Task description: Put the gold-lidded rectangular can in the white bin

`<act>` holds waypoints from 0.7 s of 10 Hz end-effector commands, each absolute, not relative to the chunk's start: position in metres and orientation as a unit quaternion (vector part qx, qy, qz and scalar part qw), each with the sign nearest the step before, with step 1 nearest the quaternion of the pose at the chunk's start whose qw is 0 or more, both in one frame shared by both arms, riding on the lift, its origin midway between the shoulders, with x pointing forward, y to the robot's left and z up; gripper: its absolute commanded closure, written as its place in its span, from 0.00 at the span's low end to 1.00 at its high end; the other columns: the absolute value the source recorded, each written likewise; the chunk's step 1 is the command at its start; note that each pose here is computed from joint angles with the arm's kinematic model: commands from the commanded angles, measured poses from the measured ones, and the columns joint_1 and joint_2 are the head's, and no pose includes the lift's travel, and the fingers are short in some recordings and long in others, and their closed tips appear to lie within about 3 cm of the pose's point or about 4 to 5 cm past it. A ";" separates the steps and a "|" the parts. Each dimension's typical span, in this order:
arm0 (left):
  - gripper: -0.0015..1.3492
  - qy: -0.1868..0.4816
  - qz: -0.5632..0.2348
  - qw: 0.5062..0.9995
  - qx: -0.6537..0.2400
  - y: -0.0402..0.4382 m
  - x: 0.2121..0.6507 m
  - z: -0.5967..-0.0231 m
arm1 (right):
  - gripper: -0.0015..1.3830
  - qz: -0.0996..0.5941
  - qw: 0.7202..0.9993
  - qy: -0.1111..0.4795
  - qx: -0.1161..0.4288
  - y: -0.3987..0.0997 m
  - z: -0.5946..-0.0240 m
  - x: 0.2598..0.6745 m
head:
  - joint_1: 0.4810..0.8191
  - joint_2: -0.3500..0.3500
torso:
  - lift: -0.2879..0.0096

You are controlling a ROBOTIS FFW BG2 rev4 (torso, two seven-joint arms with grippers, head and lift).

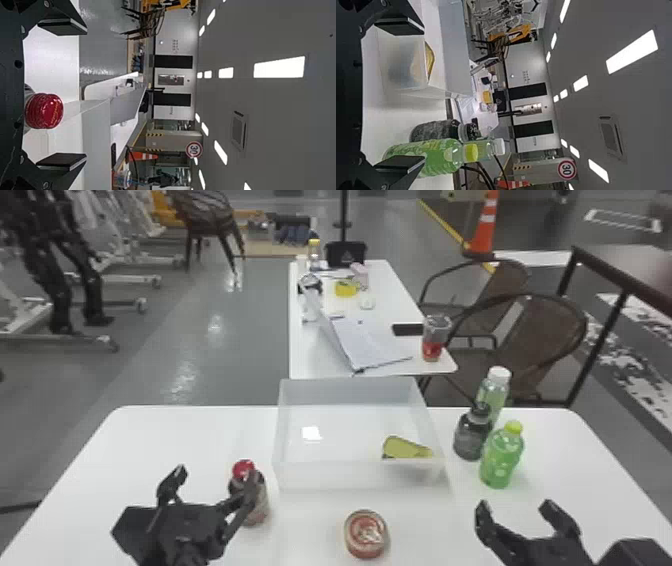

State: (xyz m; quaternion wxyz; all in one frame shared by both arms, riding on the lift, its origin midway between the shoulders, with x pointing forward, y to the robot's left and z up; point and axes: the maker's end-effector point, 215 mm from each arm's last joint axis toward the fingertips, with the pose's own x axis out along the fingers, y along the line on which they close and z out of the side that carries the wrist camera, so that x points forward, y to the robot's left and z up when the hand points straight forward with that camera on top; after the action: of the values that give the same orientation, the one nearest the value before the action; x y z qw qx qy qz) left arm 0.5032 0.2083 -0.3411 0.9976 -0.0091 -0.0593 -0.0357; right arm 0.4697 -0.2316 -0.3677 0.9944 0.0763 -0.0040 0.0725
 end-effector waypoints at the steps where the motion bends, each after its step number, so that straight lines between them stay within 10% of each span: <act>1: 0.13 -0.059 -0.034 0.998 -0.006 0.210 0.502 -0.341 | 0.11 0.068 0.995 -0.002 0.077 -0.233 -0.369 0.469 | 0.20 0.50 | 0.63; 7: 0.13 -0.054 -0.012 0.998 0.002 0.218 0.497 -0.343 | 0.12 0.031 0.998 -0.006 0.052 -0.243 -0.364 0.464 | 0.20 0.50 | 0.63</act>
State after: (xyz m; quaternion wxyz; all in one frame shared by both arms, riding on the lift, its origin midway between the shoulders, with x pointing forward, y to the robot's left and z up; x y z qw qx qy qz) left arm 0.4983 0.2168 -0.3419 0.9984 0.0008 -0.0550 -0.0127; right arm 0.4655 -0.2445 -0.3640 0.9981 0.0516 -0.0049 0.0319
